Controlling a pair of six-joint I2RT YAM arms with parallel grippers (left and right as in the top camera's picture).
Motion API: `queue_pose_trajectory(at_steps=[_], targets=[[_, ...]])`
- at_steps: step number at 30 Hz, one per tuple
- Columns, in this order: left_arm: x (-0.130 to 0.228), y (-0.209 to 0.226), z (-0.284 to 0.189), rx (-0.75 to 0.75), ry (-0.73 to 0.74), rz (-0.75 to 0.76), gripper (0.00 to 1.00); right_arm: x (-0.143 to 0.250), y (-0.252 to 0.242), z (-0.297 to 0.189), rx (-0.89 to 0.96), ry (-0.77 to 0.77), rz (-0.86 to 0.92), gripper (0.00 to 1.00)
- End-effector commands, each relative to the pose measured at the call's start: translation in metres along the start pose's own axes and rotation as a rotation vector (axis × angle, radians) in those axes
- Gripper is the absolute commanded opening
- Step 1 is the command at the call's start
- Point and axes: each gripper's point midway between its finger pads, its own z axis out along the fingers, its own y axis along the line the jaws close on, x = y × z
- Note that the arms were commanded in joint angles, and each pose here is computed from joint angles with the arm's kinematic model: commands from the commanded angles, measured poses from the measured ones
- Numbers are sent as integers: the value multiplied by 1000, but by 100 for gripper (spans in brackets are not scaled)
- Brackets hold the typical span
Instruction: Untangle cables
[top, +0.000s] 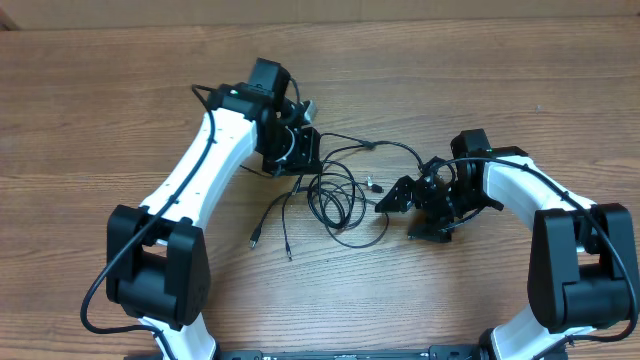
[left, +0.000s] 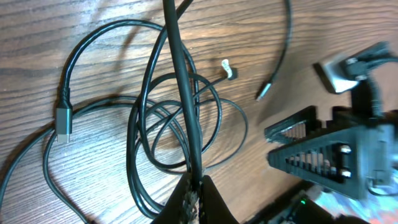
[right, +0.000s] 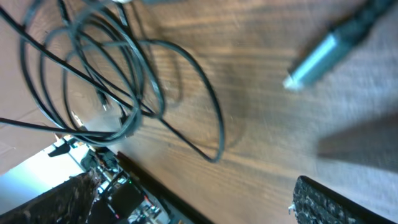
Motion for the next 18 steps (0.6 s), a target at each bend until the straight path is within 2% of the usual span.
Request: queue_pose_trajectory(at_steps=[1, 12, 18], targets=[[5, -1, 12, -59, -1, -3, 5, -14, 1, -3, 11, -46, -50, 100], [9, -20, 24, -45, -1, 53, 7, -67, -36, -17, 283, -277, -143, 100], [14, -25, 27, -48, 14, 65, 9, -80, -37, -22, 311, -331, -167, 100]])
